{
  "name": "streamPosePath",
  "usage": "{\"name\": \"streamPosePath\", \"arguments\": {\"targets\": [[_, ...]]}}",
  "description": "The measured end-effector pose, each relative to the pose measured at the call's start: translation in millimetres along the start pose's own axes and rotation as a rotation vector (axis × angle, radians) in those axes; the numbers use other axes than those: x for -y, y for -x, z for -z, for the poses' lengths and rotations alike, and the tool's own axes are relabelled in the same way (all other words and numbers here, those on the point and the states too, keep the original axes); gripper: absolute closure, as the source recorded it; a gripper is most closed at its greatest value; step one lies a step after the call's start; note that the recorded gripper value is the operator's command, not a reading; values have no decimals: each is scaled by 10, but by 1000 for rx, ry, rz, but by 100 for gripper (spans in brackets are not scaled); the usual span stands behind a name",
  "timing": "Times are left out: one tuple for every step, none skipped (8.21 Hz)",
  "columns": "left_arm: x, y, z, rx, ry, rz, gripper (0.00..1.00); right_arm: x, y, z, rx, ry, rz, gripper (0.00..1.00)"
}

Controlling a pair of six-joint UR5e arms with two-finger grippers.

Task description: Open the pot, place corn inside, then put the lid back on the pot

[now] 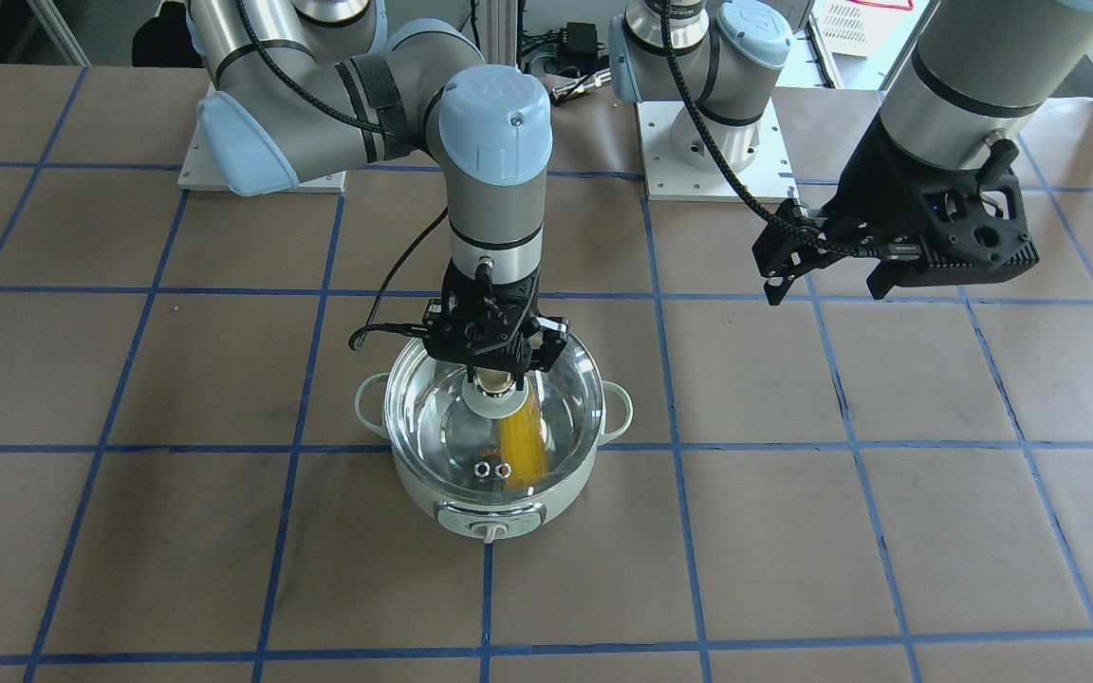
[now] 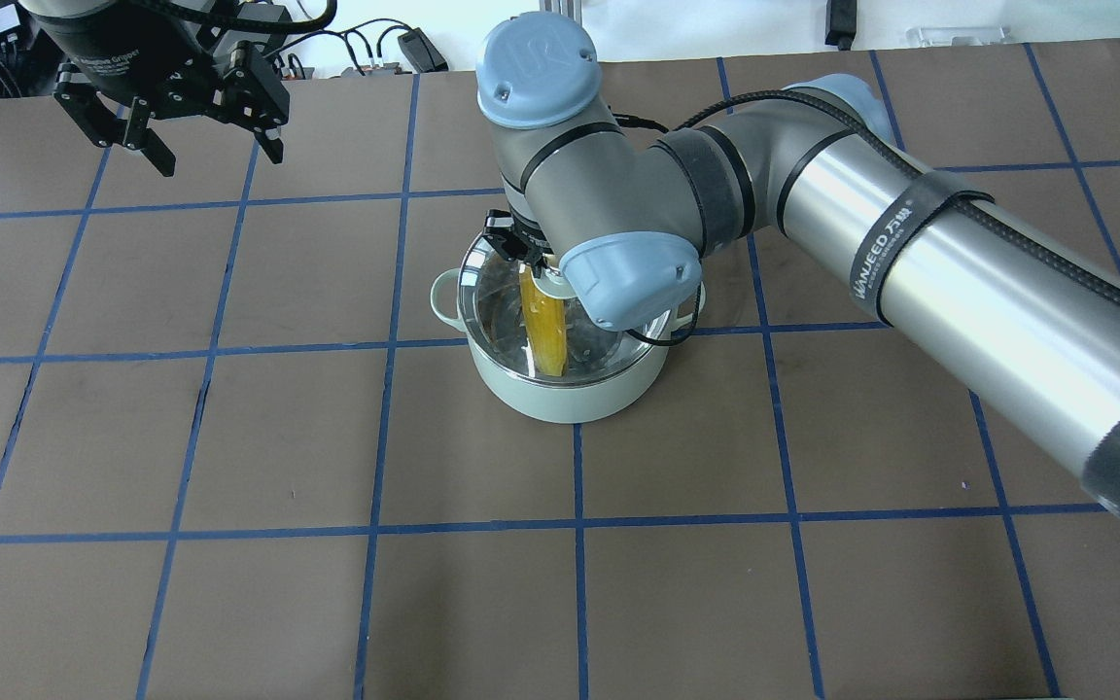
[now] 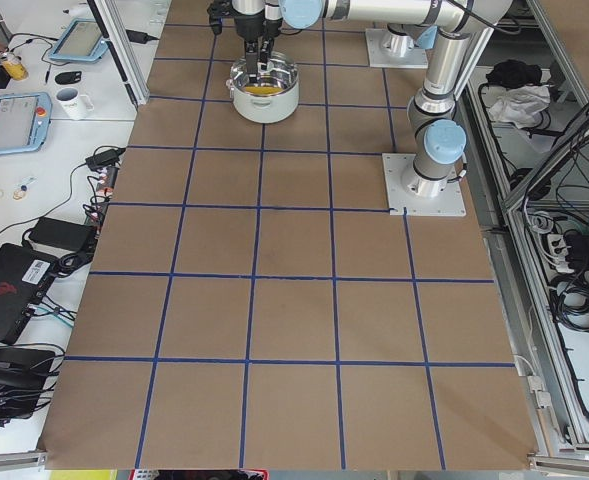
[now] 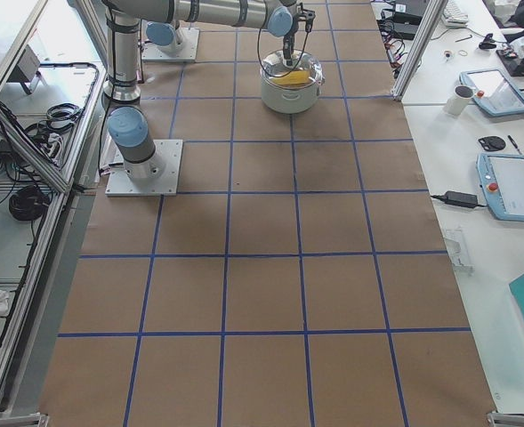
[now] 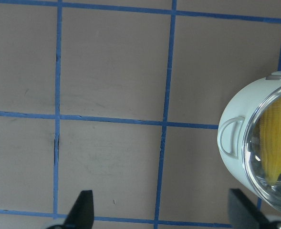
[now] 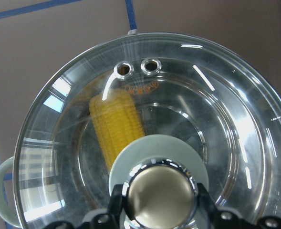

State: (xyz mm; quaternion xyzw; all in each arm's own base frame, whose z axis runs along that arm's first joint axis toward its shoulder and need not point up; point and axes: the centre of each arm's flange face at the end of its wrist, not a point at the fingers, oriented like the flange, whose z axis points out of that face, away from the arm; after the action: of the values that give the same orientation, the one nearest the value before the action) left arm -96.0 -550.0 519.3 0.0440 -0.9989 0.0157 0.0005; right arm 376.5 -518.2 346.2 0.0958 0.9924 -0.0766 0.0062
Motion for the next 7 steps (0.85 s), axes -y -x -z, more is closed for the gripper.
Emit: {"name": "streamPosePath", "arguments": {"targets": [[0, 0, -1, 0, 0, 0, 0, 2, 0, -1, 0, -1, 0, 85], [-1, 1, -4, 1, 1, 0, 0, 2, 1, -2, 1, -1, 0, 85], [-1, 0, -6, 0, 1, 0, 0, 2, 1, -1, 1, -1, 0, 85], [-1, 0, -7, 0, 1, 0, 0, 3, 1, -2, 1, -1, 0, 85], [-1, 0, -7, 0, 1, 0, 0, 2, 0, -2, 0, -1, -1, 84], [-1, -1, -5, 0, 1, 0, 0, 1, 0, -3, 0, 0, -1, 83], [0, 0, -2, 0, 0, 1, 0, 0, 0, -6, 0, 1, -1, 83]]}}
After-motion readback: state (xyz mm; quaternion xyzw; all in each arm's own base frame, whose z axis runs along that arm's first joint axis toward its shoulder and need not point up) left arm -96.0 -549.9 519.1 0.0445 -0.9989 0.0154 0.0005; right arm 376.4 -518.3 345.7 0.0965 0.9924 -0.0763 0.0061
